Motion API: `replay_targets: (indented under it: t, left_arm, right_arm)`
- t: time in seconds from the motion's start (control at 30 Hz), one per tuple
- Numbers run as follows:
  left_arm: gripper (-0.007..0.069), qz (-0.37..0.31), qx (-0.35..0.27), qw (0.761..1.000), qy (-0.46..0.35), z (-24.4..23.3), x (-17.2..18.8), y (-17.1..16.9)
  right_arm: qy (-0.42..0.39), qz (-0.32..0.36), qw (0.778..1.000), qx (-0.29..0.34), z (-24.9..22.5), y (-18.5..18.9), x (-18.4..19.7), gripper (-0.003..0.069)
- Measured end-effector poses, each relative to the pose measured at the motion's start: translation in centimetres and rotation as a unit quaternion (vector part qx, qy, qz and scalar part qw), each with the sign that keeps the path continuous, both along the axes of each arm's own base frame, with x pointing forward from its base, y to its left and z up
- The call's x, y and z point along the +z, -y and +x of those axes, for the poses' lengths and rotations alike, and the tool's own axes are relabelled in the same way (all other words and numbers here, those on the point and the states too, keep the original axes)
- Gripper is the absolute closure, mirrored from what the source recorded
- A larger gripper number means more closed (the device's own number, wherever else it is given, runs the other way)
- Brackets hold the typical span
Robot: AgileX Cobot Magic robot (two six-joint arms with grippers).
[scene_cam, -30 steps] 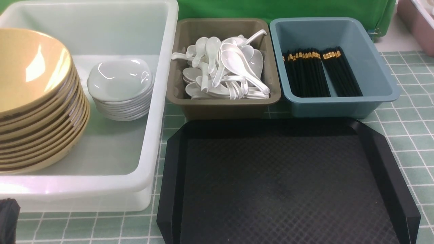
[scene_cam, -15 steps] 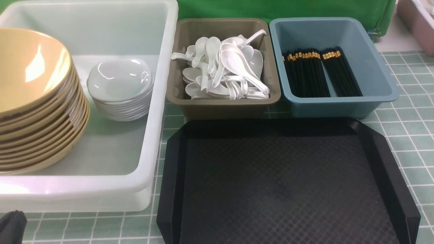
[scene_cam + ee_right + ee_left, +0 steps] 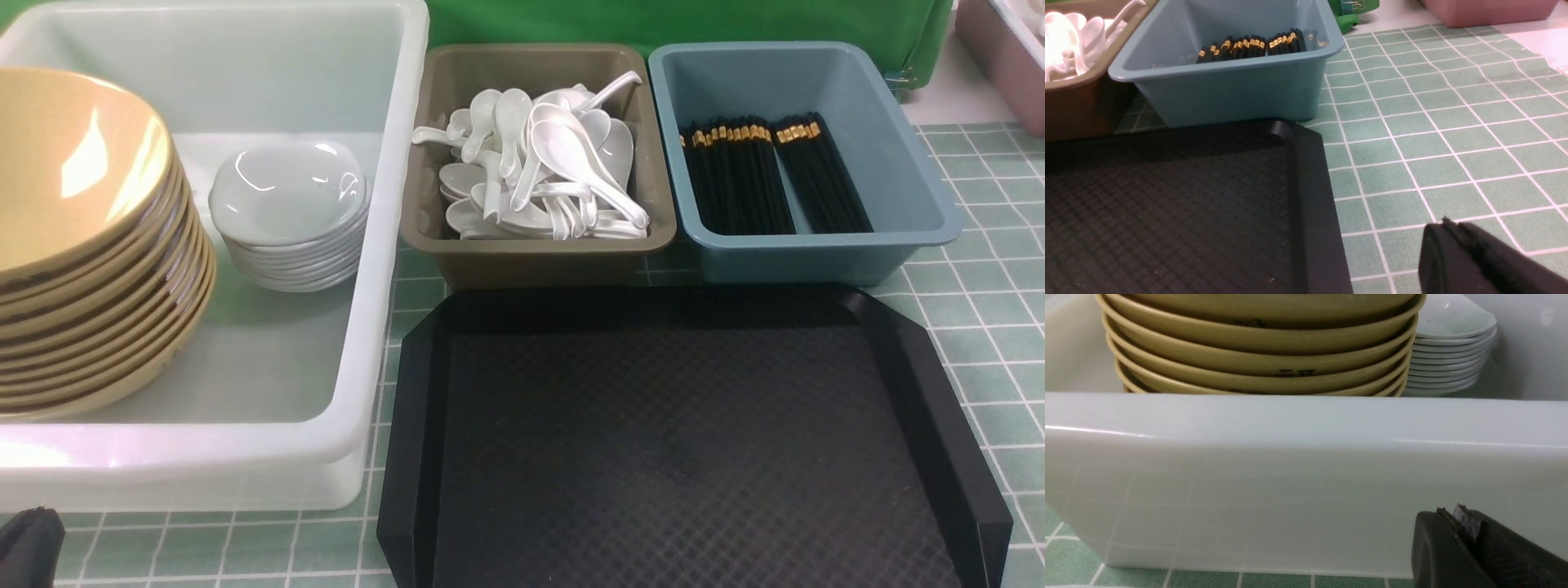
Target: On blue table put chopsticks spoon bowls plates into blue grey white boxes.
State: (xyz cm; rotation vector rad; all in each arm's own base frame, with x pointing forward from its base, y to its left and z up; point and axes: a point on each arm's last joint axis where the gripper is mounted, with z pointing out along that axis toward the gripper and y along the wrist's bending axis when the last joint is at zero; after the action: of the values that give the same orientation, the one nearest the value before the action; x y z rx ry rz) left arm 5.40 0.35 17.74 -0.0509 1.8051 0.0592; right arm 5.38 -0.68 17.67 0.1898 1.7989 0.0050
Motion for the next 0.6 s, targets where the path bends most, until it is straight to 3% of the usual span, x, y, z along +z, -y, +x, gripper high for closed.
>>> replay_targets:
  t: [0.6]
  left_arm:
    - [0.0623,0.0,0.0,1.0,0.0,0.0,0.0,0.0]
  right_arm:
    - [0.0,0.0,1.0,0.0,0.0,0.0,0.0,0.0583]
